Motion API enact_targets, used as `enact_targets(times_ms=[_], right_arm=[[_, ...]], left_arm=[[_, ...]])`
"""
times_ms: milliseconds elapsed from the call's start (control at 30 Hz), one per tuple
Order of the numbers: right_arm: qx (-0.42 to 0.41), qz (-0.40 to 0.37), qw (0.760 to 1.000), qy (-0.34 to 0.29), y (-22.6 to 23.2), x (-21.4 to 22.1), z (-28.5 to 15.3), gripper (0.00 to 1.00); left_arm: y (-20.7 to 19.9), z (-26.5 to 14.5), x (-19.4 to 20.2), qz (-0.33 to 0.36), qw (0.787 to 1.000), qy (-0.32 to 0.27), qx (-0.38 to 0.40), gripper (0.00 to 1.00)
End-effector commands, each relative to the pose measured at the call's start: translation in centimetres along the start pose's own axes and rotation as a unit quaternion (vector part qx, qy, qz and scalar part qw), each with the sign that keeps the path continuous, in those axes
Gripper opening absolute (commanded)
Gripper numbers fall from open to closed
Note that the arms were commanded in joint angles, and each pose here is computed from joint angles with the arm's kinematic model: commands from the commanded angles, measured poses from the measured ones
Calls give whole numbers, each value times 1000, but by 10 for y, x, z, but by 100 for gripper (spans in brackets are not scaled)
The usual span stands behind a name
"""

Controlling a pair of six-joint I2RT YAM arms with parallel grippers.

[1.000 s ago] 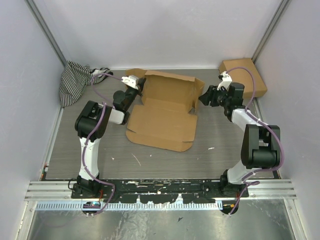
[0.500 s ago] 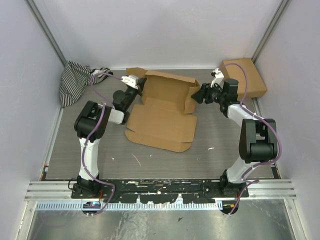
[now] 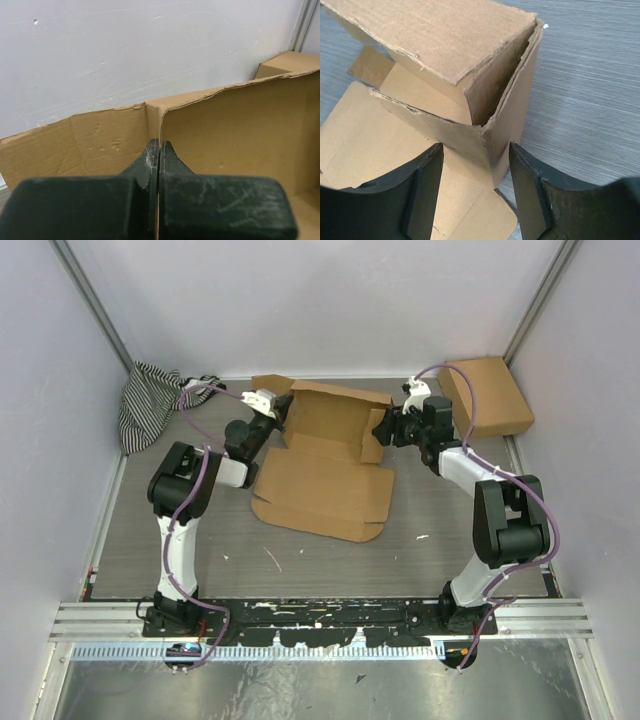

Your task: Fold the paper box

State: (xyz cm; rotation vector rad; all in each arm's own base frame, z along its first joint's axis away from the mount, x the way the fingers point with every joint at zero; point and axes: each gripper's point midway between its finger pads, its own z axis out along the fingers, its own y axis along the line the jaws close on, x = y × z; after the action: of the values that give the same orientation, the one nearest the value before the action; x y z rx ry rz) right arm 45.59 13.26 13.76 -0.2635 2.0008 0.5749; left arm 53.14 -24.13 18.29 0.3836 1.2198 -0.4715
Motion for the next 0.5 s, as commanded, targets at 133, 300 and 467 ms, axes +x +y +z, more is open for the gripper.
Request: enact_targets(times_ms=[133, 300, 467], right_arm=[[39, -7, 998, -58, -8, -39, 16, 57], [28, -8, 998, -47, -3, -35, 29, 39], [75, 3, 996, -41, -12, -33, 33, 14]], left_arm=[[-3, 3, -36, 4, 999, -41, 10, 0], [-4, 3, -36, -1, 999, -42, 13, 0], [-3, 3, -36, -1, 999, -41, 9, 0]])
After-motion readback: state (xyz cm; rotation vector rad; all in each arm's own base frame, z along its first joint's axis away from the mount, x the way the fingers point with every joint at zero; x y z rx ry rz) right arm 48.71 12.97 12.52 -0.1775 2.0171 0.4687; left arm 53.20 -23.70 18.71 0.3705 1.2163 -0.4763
